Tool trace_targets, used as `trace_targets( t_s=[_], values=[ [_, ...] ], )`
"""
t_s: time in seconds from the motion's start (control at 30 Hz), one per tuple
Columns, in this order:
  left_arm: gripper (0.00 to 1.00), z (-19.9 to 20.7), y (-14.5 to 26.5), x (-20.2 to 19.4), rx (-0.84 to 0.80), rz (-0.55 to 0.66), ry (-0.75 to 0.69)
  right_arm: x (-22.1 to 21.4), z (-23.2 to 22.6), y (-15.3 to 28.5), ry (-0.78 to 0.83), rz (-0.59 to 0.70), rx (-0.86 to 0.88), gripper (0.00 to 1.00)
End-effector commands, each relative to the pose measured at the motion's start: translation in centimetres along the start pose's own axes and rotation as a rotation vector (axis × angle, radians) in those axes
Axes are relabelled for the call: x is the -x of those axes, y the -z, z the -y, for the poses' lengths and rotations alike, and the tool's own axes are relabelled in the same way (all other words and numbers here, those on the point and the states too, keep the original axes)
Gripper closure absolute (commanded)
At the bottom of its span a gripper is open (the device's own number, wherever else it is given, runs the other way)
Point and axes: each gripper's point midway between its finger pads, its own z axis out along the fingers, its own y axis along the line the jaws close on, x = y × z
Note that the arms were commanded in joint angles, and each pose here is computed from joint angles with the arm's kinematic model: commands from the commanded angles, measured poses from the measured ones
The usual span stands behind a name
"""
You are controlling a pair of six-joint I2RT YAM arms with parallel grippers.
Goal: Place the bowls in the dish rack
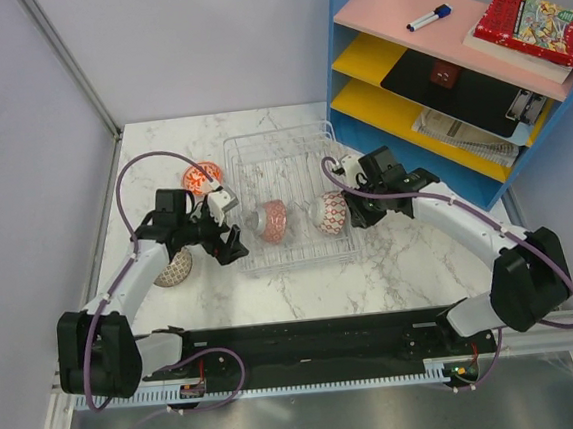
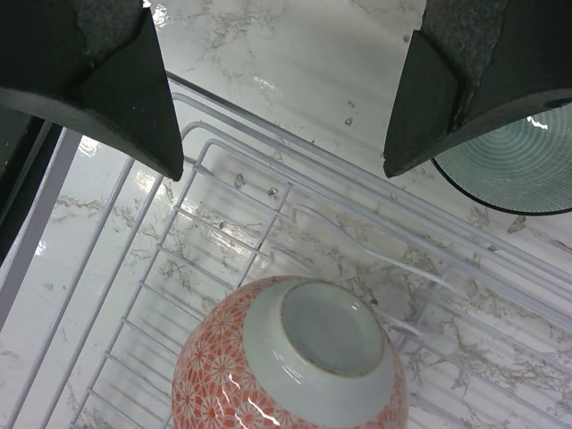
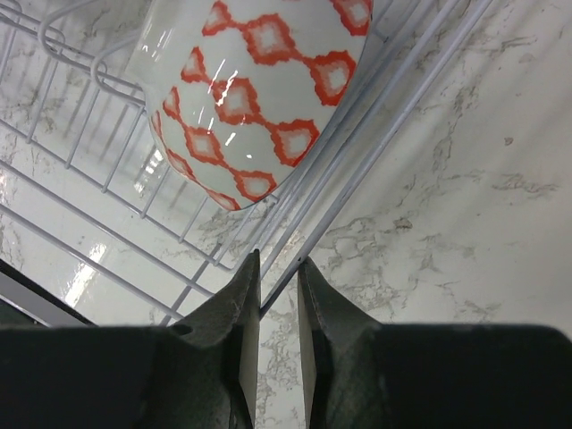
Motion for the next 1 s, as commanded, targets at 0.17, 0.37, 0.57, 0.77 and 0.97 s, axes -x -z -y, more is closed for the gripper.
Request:
trace_targets(
  t_s=[0.17, 0.37, 0.57, 0.77, 0.97],
  values=[
    [0.00, 1.9, -0.4, -0.4, -0.079, -0.014, -0.040, -3.4, -2.4, 2.0, 0.089, -0.035, 0.091, 0.83],
    [0.00, 1.7, -1.9, -1.1, -0.106, -0.048, -0.019, -4.2, -2.6, 2.1, 0.075, -0.044, 0.096, 0.85],
    [0.00, 0.9, -3.1, 0.1, -0.112, -0.046, -0.026, -4.9, -3.3, 2.5, 0.085, -0.057, 0.130, 0.87],
    [0.00, 0.4, -4.3, 1.6, -0.126, -0.053, -0.030, -5.0, -3.6, 3.1, 0.103, -0.039, 0.138, 0.89],
    [0.00, 1.1, -5.2, 2.8, -0.142, -0.057, -0.054, -5.0, -3.6, 3.2, 0.118, -0.038, 0.131, 0.86]
  ],
)
